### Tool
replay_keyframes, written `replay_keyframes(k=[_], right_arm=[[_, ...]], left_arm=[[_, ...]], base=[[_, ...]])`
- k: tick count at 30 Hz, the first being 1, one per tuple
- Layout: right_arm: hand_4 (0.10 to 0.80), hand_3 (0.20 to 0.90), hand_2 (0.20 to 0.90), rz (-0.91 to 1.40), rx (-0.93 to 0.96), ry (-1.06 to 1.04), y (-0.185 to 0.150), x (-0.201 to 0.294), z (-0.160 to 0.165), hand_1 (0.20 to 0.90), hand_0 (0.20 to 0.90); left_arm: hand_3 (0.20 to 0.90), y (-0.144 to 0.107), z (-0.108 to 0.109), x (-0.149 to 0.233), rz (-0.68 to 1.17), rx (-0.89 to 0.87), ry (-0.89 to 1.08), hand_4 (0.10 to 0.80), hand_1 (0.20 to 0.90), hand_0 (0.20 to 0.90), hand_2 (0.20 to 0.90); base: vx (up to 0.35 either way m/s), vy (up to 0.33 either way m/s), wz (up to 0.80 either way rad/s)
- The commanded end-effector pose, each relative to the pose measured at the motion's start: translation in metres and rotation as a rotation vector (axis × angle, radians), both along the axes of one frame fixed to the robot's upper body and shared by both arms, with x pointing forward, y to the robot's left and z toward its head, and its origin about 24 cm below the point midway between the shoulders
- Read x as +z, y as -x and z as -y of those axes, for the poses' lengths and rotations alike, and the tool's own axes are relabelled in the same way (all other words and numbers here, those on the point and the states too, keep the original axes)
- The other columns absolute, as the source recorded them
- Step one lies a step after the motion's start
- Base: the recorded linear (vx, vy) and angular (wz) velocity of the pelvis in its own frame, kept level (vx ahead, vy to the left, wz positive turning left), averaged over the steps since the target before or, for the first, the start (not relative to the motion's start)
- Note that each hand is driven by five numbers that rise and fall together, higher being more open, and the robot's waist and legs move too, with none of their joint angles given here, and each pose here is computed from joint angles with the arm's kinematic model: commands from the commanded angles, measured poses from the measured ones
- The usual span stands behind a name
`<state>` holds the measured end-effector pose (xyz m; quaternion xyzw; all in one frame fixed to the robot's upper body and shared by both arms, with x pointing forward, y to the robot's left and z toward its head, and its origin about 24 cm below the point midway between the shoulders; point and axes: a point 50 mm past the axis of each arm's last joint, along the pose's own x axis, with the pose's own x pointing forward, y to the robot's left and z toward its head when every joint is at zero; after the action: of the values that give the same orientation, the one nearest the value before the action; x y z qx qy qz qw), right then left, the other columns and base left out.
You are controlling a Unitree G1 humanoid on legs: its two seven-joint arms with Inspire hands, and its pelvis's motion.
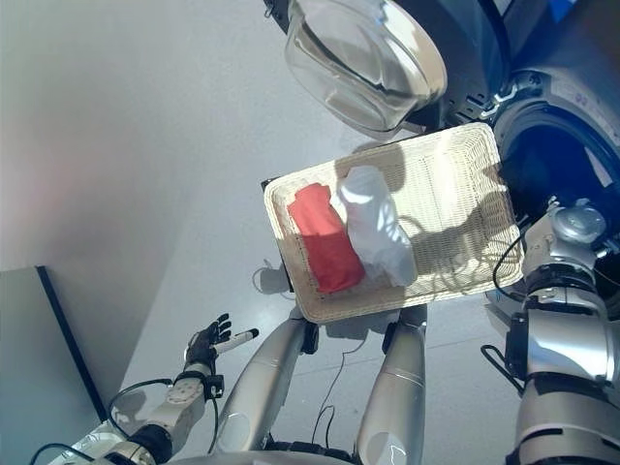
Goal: Pick up the clothes and place them into the washing machine
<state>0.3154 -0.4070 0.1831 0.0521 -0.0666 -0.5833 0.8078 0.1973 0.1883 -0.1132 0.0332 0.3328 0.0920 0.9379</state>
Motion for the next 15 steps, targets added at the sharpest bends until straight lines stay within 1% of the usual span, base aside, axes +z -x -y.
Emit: replay_keyframes(k=[1,5,8,15], right_arm=[[0.300,0.200,0.200,0.126,-0.129,0.209,0.034,0.059,0.034,0.200,0.200],[0.300,0.200,0.200,0.142,-0.135,0.247,0.036,0.072,0.035,0.200,0.200],[0.300,0.200,0.200,0.159,-0.164,0.295,0.042,0.092,0.038,0.200,0.200],[0.300,0.200,0.200,0.162,-0.190,0.333,0.048,0.110,0.042,0.200,0.200]], left_arm=[[0.900,0.025,-0.040,-0.009,-0.084,0.073,-0.115,0.800,0.900,0.900,0.900],[0.900,0.026,-0.038,-0.010,-0.084,0.074,-0.109,0.800,0.900,0.900,0.900],[0.900,0.025,-0.035,-0.010,-0.079,0.068,-0.098,0.800,0.900,0.900,0.900],[0.900,0.029,-0.035,-0.011,-0.089,0.060,-0.098,0.800,0.900,0.900,0.900]], base=[[0.000,0.000,0.00],[0.008,0.008,0.00],[0.000,0.000,0.00],[0.020,-0.001,-0.04]])
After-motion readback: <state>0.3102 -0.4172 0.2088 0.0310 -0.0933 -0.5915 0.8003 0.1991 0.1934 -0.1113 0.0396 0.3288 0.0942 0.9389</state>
